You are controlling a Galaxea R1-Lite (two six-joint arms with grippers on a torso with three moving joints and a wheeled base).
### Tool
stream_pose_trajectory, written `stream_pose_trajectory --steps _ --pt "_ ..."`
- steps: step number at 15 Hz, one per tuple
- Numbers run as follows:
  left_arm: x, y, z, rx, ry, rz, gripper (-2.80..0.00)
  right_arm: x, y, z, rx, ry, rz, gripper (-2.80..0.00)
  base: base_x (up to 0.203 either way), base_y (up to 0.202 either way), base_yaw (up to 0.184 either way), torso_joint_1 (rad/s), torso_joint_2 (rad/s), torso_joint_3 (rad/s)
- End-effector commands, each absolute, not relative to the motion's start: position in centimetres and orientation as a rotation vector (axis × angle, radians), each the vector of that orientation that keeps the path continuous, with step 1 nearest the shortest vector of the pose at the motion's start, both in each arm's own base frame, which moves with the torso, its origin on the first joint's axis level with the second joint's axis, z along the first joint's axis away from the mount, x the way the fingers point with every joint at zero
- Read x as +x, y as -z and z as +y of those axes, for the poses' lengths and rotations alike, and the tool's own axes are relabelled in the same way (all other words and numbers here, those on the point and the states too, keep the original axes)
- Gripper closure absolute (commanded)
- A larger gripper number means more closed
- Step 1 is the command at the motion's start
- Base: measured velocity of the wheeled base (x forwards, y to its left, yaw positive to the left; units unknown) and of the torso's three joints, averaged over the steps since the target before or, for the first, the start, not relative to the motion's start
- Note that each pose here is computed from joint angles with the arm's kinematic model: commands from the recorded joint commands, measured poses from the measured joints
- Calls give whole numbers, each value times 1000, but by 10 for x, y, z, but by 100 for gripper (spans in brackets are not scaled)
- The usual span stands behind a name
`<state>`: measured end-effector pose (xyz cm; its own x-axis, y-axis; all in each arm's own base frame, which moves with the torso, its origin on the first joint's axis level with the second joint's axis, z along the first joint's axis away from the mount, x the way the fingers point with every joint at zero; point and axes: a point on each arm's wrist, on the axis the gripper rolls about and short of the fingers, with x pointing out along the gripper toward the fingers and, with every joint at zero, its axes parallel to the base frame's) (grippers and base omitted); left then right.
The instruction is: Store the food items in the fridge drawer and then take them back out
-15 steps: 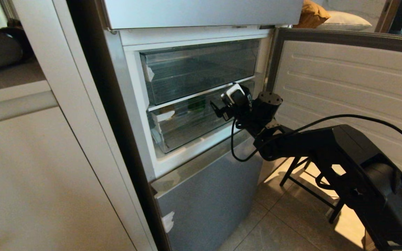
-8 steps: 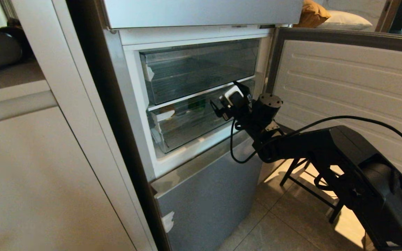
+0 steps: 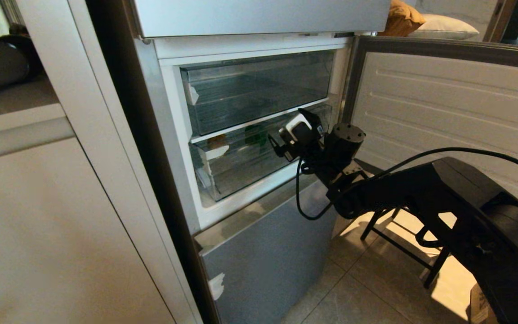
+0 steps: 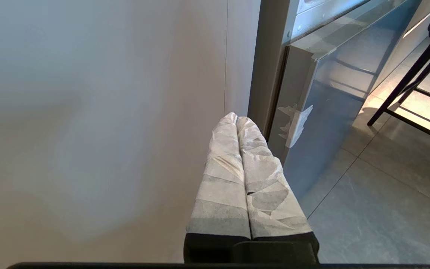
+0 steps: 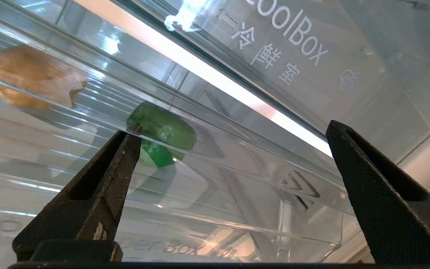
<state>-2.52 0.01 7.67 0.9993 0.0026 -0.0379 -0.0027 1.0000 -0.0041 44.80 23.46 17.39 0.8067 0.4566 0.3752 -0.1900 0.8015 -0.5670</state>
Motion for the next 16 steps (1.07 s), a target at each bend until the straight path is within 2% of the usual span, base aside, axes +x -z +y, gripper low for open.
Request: stream_pose_trajectory --steps 1,5,12,16 --pt "-25 -77 0 -4 -3 38 0 440 -179 232 -539 -363 -534 -280 0 0 0 0 0 0" --pt "-25 -77 0 -4 -3 38 0 426 -173 224 -547 -370 -508 -280 0 0 0 0 0 0" --pt "-25 -77 0 -4 -3 38 0 390 -196 205 -545 -337 -471 -280 0 0 0 0 0 0" --pt "-25 -77 0 -4 -3 38 0 383 -177 206 -549 -389 -408 -280 0 0 0 0 0 0"
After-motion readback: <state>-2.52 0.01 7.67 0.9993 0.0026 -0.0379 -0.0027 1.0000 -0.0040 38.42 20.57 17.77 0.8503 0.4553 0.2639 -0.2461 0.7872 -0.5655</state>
